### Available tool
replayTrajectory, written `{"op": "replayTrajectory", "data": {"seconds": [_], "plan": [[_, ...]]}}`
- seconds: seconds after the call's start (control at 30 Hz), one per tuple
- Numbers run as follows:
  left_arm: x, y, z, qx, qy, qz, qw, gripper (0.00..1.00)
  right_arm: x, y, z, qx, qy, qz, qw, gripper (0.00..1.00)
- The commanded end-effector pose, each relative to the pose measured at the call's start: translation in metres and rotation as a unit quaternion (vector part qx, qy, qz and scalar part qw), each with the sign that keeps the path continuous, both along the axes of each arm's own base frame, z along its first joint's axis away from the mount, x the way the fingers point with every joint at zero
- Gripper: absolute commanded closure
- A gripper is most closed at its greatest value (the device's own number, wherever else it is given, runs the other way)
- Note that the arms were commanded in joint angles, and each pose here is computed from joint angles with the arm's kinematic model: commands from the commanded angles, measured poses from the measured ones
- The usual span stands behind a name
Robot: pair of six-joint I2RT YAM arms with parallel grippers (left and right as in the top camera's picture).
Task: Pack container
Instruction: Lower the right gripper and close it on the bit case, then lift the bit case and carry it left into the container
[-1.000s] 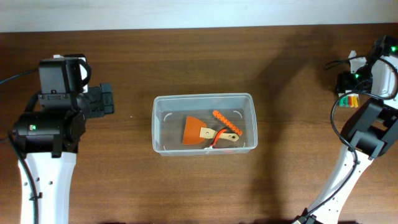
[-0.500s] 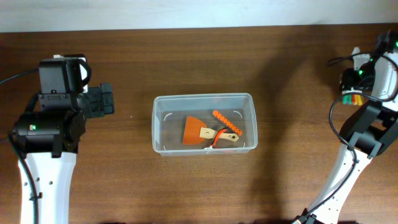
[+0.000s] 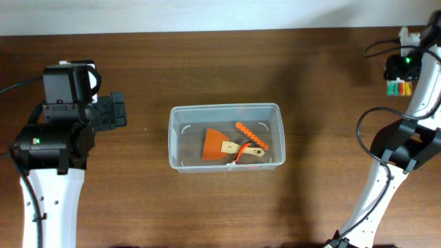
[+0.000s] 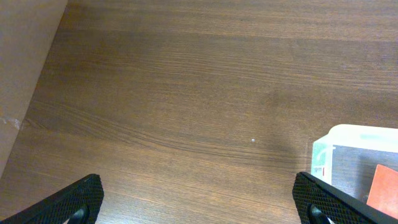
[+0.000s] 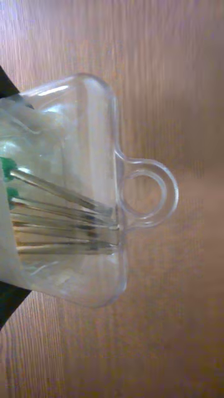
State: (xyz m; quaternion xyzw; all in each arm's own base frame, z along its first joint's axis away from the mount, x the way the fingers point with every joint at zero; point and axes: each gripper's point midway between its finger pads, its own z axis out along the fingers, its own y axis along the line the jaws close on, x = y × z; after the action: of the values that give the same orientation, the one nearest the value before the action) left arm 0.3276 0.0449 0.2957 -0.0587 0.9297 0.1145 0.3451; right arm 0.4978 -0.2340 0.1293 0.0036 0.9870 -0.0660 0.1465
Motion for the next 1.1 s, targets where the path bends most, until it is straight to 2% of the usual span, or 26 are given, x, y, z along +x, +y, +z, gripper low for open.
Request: {"op": "replayTrajectory", "data": {"seconds": [0.0,0.23,0.43,0.7,1.07], "plan": [[0.0,0.002,0.009,0.002,-0.012,0.008,1.0,0.01,0.007,0.042,0.099,-0.039,-0.09,0.037,0.994,0.47],[0.0,0.002,0.009,0.002,-0.012,0.008,1.0,0.01,0.002,0.135,0.16,-0.04,-0.132,0.127,0.982,0.47],[0.0,0.002,0.009,0.002,-0.012,0.008,1.0,0.01,-0.018,0.239,0.191,-0.016,-0.149,0.278,0.949,0.47],[0.0,0.002,0.009,0.002,-0.012,0.008,1.0,0.01,-0.055,0.369,0.199,0.033,-0.147,0.438,0.886,0.47],[0.0,0.002,0.009,0.002,-0.012,0.008,1.0,0.01,-0.108,0.484,0.185,0.057,-0.117,0.552,0.823,0.47]]}}
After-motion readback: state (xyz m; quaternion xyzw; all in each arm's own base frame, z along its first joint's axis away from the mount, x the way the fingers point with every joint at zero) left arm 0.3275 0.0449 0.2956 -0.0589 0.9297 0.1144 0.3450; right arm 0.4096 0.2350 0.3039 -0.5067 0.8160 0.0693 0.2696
